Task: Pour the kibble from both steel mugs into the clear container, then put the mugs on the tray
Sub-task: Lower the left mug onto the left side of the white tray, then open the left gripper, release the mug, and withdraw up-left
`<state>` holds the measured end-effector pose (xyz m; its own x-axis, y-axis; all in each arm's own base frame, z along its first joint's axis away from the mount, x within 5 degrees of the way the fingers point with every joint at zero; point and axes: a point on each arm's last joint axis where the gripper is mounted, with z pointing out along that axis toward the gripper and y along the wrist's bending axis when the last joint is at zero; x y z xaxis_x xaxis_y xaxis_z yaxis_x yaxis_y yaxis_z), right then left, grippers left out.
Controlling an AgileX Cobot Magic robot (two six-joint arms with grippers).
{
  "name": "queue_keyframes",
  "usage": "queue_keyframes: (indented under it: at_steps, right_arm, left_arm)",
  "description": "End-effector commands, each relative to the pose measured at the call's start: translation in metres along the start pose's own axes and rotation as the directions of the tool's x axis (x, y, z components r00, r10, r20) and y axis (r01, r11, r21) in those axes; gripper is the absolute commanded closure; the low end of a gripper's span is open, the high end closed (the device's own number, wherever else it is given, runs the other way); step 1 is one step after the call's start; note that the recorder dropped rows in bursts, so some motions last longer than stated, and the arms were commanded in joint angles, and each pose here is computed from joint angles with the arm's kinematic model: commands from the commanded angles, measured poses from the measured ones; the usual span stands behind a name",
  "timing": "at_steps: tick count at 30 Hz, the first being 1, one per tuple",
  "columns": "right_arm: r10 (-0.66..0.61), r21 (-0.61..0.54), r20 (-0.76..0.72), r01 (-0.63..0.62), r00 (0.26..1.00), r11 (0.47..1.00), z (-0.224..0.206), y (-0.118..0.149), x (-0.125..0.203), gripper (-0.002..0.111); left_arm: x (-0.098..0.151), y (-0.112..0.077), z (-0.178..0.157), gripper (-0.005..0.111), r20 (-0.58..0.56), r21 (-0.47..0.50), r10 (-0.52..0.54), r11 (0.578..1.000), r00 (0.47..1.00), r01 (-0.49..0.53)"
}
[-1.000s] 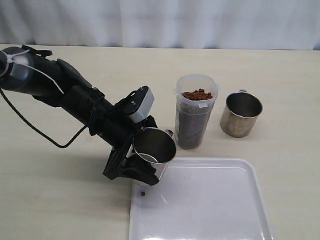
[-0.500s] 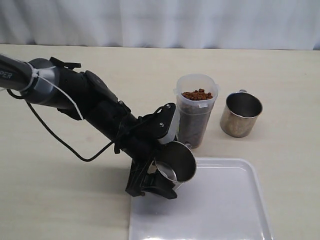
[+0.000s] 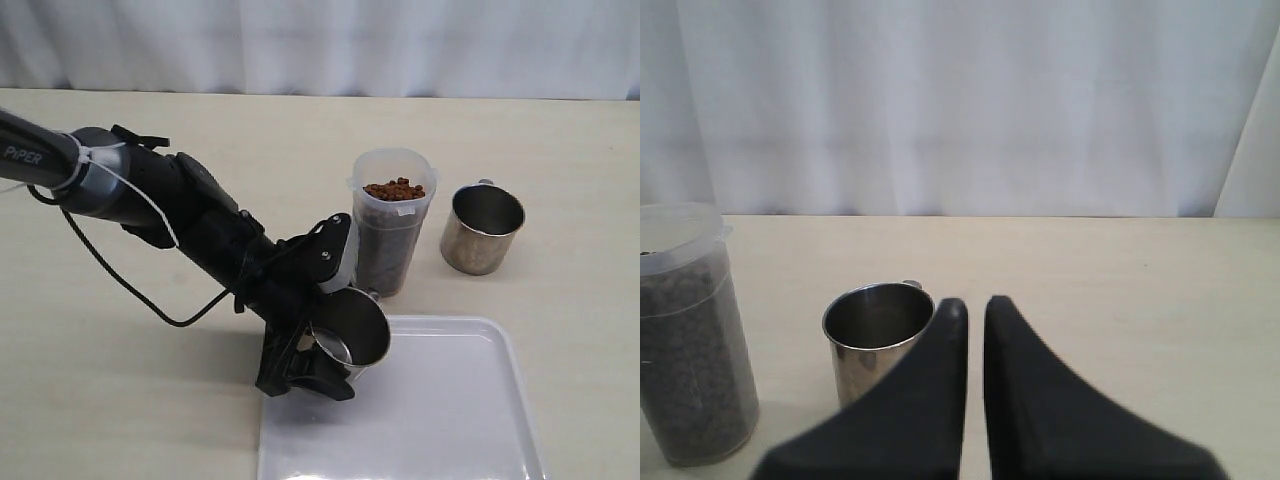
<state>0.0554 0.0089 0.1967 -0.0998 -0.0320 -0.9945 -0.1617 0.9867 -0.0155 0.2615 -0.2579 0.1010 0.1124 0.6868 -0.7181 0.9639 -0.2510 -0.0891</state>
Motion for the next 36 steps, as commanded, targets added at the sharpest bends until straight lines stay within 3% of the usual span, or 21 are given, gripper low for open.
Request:
queue_keyframes:
  at_steps: [1, 6, 11, 22, 27, 36]
  right_arm:
    - [0.002, -0.003, -0.001, -0.002, 1.000, 1.000, 0.000, 0.000, 0.001, 0.104]
    - [0.002, -0.003, -0.001, -0.002, 1.000, 1.000, 0.000, 0.000, 0.001, 0.104]
    - [0.002, -0.003, -0.001, -0.002, 1.000, 1.000, 0.000, 0.000, 0.001, 0.104]
    - [0.002, -0.003, -0.001, -0.002, 1.000, 1.000, 0.000, 0.000, 0.001, 0.104]
    - [0.002, -0.003, -0.001, -0.002, 1.000, 1.000, 0.000, 0.000, 0.001, 0.104]
    - [0.002, -0.003, -0.001, -0.002, 1.000, 1.000, 0.000, 0.000, 0.001, 0.104]
  left_arm:
    - [0.002, 0.002, 0.003, 0.055, -0.019, -0.006, 0.035, 0.999, 0.999, -0.036]
    - [0.006, 0.001, -0.003, 0.042, -0.050, 0.003, -0.068, 0.998, 0.996, 0.068]
    - [0.009, 0.000, -0.004, 0.040, -0.085, 0.016, -0.118, 0.993, 0.989, 0.120]
    - [-0.002, -0.008, -0.013, 0.040, -0.069, 0.072, -0.121, 0.989, 0.990, 0.126]
    - [-0.007, -0.013, -0.027, 0.040, -0.147, 0.068, -0.126, 0.988, 0.981, 0.137]
    - [-0.016, -0.017, -0.038, 0.040, -0.123, 0.083, -0.114, 0.989, 0.986, 0.125]
